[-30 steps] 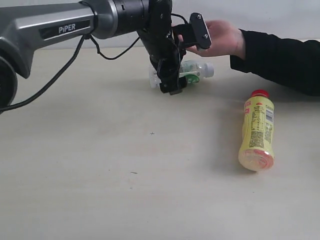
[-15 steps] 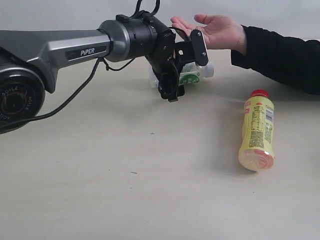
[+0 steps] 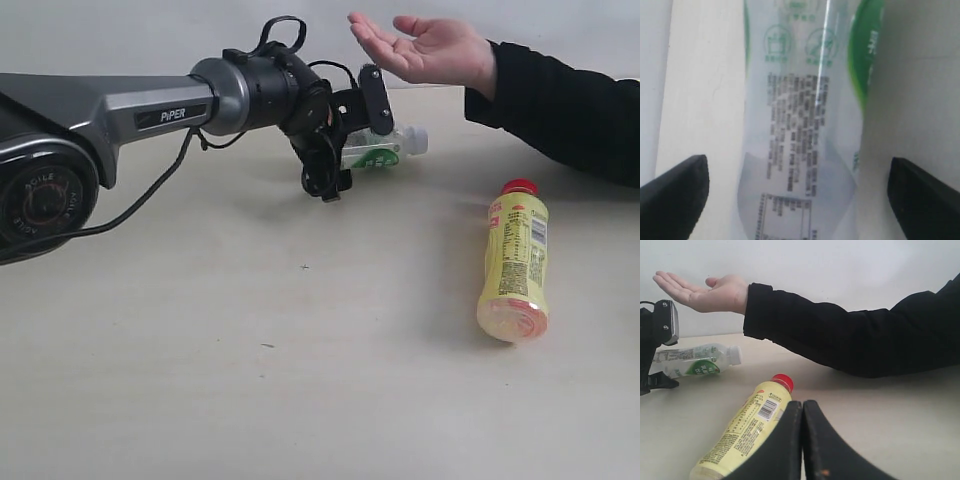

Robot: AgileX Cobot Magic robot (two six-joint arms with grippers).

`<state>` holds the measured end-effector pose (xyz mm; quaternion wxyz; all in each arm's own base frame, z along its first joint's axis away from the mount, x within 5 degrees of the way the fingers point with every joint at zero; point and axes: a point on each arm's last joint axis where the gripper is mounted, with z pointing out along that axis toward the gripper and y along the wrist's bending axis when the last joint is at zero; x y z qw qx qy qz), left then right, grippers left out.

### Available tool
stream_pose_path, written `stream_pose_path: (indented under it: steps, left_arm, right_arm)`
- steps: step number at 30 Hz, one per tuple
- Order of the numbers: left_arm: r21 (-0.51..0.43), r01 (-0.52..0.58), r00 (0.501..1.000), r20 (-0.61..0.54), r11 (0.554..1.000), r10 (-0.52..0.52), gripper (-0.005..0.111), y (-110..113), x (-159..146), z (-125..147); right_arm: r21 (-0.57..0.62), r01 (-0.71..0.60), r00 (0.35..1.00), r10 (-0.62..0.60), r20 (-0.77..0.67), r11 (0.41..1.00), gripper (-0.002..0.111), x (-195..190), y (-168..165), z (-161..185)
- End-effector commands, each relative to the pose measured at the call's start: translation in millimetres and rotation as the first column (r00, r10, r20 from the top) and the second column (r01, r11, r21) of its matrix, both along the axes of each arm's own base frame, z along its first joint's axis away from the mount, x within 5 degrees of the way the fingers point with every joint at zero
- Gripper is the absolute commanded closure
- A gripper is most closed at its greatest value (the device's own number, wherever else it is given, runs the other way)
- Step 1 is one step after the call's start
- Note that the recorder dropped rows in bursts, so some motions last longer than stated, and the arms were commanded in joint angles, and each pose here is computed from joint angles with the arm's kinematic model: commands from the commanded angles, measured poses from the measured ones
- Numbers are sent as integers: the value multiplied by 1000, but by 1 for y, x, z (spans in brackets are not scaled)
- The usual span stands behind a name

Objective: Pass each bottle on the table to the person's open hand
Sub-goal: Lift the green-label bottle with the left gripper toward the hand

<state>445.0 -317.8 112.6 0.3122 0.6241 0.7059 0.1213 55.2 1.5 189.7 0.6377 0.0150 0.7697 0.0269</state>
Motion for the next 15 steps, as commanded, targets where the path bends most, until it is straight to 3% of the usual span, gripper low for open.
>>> stream_pose_path:
  steps: [1,15]
  left_arm:
    - [-23,-19,1000,-5,1000,19,15,4,4,-4]
    - [-26,-5,1000,-18,1000,4,15,1,4,-31]
  right_arm:
    - [-6,4,1000,-4,6,1000,108,0,0,-1]
    - [-6,4,1000,-4,6,1000,108,0,0,-1]
